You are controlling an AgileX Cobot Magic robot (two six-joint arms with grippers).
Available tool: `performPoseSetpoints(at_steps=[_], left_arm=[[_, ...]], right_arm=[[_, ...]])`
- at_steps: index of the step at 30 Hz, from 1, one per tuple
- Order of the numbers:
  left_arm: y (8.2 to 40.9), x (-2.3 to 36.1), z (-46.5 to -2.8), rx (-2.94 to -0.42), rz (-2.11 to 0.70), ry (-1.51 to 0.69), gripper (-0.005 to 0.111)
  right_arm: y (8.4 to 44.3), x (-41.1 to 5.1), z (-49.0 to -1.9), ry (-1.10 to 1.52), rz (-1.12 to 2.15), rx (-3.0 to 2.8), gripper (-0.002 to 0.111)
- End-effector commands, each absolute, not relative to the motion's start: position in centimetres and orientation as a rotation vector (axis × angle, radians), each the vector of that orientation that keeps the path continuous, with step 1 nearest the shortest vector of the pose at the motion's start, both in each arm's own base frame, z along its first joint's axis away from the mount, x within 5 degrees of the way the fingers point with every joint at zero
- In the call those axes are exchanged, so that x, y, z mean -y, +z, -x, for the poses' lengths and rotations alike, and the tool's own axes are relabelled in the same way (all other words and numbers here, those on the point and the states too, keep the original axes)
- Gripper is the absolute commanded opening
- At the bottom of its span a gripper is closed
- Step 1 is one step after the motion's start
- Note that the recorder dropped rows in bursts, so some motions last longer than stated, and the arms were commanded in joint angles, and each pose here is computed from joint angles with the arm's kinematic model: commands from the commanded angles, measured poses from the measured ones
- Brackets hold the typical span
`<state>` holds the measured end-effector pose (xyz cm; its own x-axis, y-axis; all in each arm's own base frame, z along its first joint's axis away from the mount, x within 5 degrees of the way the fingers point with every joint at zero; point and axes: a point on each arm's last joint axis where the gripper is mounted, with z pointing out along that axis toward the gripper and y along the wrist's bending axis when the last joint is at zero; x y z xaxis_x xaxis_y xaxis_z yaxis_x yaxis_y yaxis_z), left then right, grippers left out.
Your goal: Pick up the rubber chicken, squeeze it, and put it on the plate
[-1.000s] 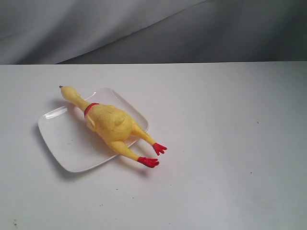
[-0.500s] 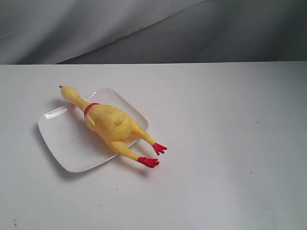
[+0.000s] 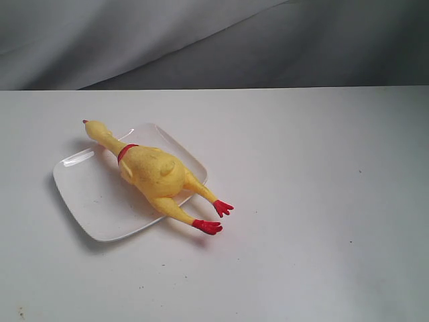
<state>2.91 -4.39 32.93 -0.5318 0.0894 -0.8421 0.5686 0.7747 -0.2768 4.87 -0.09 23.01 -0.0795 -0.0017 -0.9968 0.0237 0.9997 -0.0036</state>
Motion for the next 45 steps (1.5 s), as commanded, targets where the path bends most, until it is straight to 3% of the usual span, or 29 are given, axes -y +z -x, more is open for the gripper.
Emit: performPoseSetpoints(at_steps=[1, 5, 15, 45], left_arm=[[33.1, 4.4, -2.9, -2.052, -0.500, -0.669, 0.001], [33.1, 4.4, -2.9, -2.052, -0.500, -0.669, 0.001], [33.1, 4.4, -2.9, -2.052, -0.500, -0.669, 0.001], [33.2, 3.9, -2.5, -2.025, -0.422, -0.629, 0.001]], right_arm=[[21.5, 0.3, -5.2, -0.080, 0.006, -1.672, 0.000], [19.5, 0.2, -5.6, -0.040, -0.026, -1.682, 0.000], [18.2, 0.4, -5.3, -0.081, -0.001, -1.829, 0.000], [18.2, 0.3, -5.3, -0.061, -0.017, -1.825, 0.000]])
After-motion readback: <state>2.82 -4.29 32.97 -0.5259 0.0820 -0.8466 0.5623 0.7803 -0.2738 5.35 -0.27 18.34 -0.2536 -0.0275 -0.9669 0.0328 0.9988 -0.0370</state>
